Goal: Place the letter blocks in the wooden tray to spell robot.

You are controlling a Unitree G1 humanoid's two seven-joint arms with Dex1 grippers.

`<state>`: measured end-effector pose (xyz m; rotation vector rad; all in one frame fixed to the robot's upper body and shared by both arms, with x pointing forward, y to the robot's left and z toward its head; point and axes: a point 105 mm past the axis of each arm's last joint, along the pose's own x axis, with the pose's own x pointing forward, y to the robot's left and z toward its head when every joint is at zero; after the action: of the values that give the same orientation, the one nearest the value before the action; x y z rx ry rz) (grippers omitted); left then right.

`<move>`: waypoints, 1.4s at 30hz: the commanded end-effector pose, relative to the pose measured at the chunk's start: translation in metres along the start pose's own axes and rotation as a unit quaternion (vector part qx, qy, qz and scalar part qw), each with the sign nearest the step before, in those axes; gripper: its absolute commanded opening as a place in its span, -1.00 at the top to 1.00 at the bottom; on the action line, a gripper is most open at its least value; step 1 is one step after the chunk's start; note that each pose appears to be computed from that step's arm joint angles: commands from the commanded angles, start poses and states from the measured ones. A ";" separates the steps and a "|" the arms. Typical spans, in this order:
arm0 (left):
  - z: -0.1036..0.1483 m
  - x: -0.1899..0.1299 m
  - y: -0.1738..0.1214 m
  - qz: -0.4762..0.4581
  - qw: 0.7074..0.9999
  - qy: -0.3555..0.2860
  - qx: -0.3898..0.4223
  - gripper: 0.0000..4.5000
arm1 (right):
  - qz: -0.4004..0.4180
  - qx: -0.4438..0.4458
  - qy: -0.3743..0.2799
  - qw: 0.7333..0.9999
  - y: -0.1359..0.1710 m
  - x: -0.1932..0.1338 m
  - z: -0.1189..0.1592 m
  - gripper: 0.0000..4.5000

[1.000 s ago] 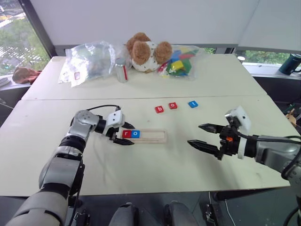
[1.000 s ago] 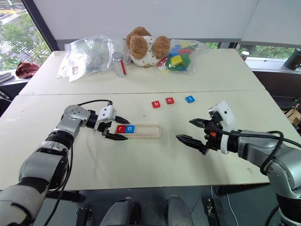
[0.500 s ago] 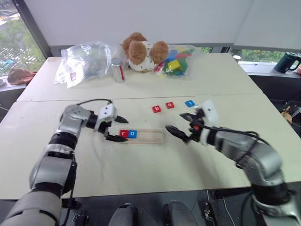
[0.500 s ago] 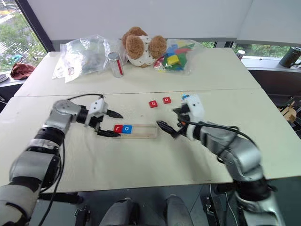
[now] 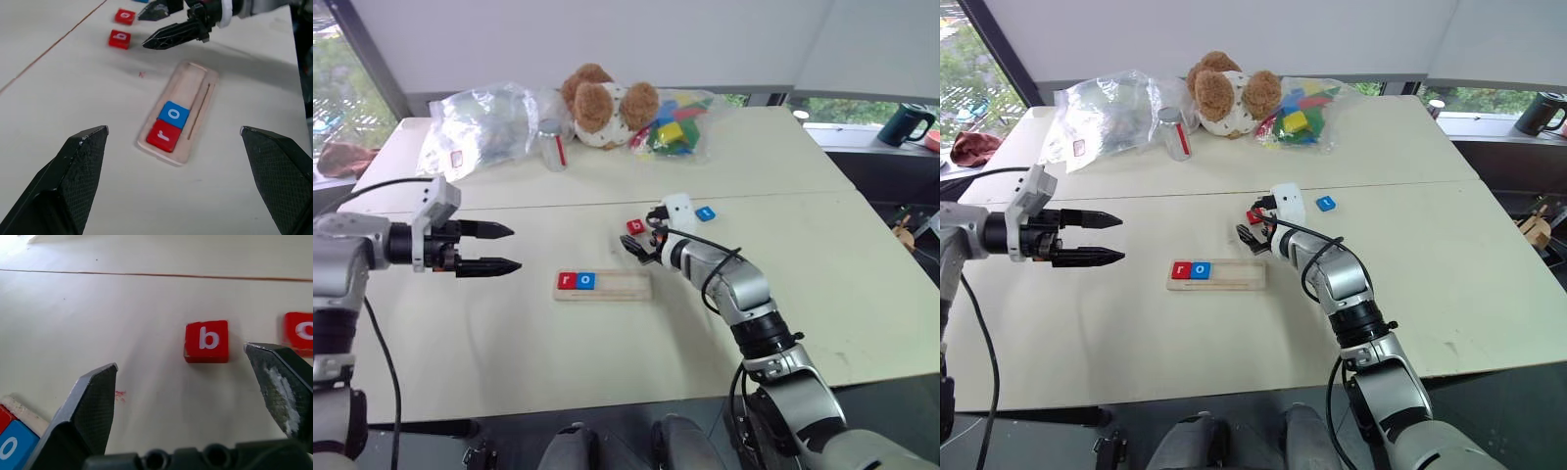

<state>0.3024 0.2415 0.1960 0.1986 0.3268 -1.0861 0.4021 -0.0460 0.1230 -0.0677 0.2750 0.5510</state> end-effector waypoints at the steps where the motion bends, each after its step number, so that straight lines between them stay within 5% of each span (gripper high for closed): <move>1: 0.017 -0.011 -0.006 0.034 0.999 -0.023 0.021 -0.98 | -0.009 -0.006 -0.021 1.000 0.001 0.013 0.015 -1.00; 7: 0.018 -0.002 -0.012 0.054 0.998 -0.035 0.020 -0.99 | -0.046 -0.009 0.006 0.999 -0.008 0.039 0.002 -0.89; 9: 0.020 0.001 -0.015 0.057 0.997 -0.039 0.021 -1.00 | -0.053 -0.014 0.011 0.998 -0.009 0.043 -0.001 -0.64; 16: 0.028 0.007 -0.020 0.063 0.997 -0.045 0.021 -1.00 | -0.050 -0.016 0.018 0.998 -0.004 0.049 -0.008 0.91; 17: 0.029 0.007 -0.020 0.063 0.997 -0.046 0.021 -1.00 | -0.050 -0.022 0.017 0.998 -0.004 0.049 -0.008 0.96; 21: 0.026 0.009 -0.018 0.065 0.997 -0.047 0.017 -1.00 | -0.048 -0.043 -0.028 0.998 0.001 0.048 0.010 0.96; 23: 0.023 0.010 -0.017 0.066 0.997 -0.046 0.015 -1.00 | -0.048 -0.050 -0.053 0.996 0.003 0.046 0.023 0.74; 30: 0.029 0.016 -0.016 0.063 0.997 -0.047 0.016 -1.00 | -0.073 -0.016 -0.064 0.995 0.003 0.034 0.038 -0.69; 42: 0.057 0.016 -0.029 0.054 0.997 -0.044 0.032 -1.00 | -0.084 -0.003 0.033 0.996 0.003 0.046 -0.019 -0.69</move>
<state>0.2969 0.1981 0.2280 0.1885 0.2456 -0.9944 0.4331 -0.0242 0.0994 -0.1059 0.3084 0.3857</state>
